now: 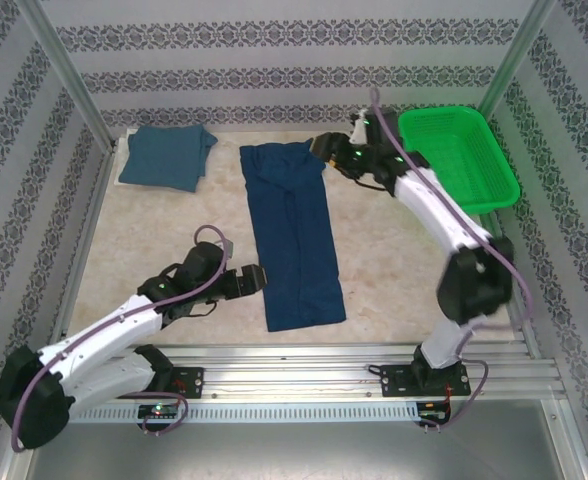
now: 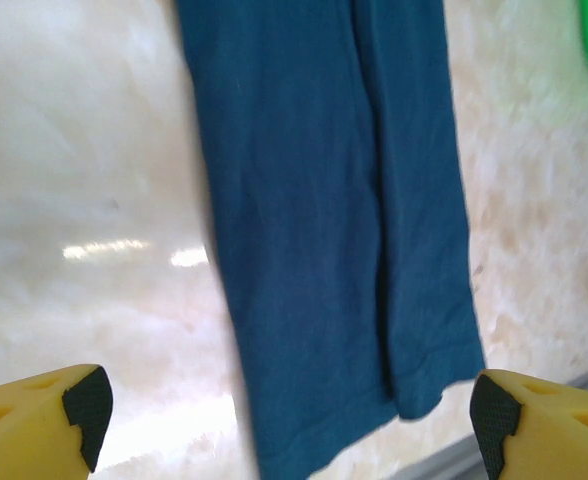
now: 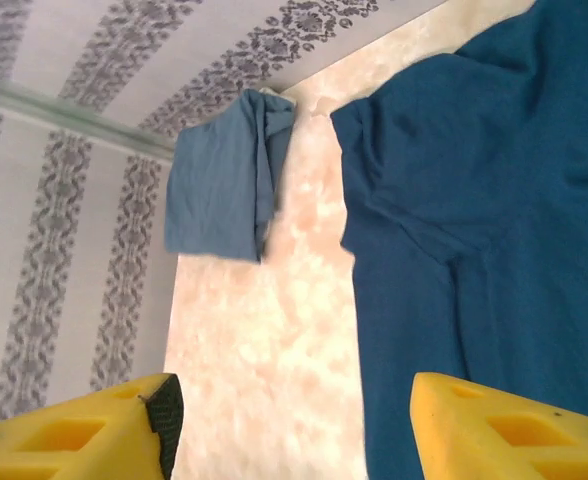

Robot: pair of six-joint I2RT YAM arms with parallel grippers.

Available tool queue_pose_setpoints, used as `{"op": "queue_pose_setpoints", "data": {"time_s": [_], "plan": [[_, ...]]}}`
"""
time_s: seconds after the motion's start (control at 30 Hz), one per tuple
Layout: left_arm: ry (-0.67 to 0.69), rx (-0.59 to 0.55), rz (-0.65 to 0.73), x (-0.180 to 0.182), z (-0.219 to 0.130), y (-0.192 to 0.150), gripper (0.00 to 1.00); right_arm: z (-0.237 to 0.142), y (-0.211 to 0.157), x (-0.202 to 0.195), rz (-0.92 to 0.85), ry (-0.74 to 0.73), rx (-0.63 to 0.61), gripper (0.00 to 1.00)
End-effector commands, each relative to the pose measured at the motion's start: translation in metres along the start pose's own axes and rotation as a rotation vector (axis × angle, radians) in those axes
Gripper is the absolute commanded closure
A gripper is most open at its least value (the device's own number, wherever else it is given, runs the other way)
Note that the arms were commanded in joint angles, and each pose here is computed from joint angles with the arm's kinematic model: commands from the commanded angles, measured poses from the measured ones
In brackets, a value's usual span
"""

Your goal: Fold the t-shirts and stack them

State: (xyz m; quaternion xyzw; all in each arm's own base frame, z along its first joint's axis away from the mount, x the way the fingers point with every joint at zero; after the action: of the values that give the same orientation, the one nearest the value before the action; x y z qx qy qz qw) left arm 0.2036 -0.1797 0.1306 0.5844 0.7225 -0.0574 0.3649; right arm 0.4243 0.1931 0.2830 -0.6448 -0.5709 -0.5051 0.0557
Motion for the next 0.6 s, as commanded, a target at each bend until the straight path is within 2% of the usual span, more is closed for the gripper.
{"op": "queue_pose_setpoints", "data": {"time_s": [0.0, 0.17, 0.3, 0.43, 0.57], "plan": [[0.051, 0.059, -0.051, 0.003, 0.017, -0.021, 0.12, -0.009, -0.096, -0.066, 0.018, -0.126, 0.228, 0.4], [0.103, 0.148, -0.036, 0.001, 0.027, -0.052, 0.19, -0.054, -0.199, -0.1, 0.08, -0.156, 0.331, 0.43], [0.115, 0.205, -0.054, 0.006, 0.038, -0.078, 0.25, -0.076, -0.259, -0.114, 0.083, -0.182, 0.413, 0.43], [0.115, 0.228, -0.067, 0.008, 0.052, -0.092, 0.32, -0.084, -0.295, -0.131, 0.128, -0.178, 0.438, 0.45], [0.147, 0.219, -0.061, 0.016, 0.059, -0.096, 0.33, -0.085, -0.303, -0.134, 0.134, -0.164, 0.417, 0.46]]}}
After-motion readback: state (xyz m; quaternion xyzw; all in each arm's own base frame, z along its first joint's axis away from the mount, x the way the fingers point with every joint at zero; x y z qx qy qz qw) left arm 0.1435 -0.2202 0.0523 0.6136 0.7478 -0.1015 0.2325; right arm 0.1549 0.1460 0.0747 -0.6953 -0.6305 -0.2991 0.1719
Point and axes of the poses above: each hand's point on the last joint's axis, 136 mm out from that joint toward the fingers, its own z axis out along the fingers, its own x axis along the line the jaws close on, y = z × x, the point moved 3 cm from there along -z, back along the fingers, and after that the axes turned 4 degrees about -z, right-handed, at the moved point
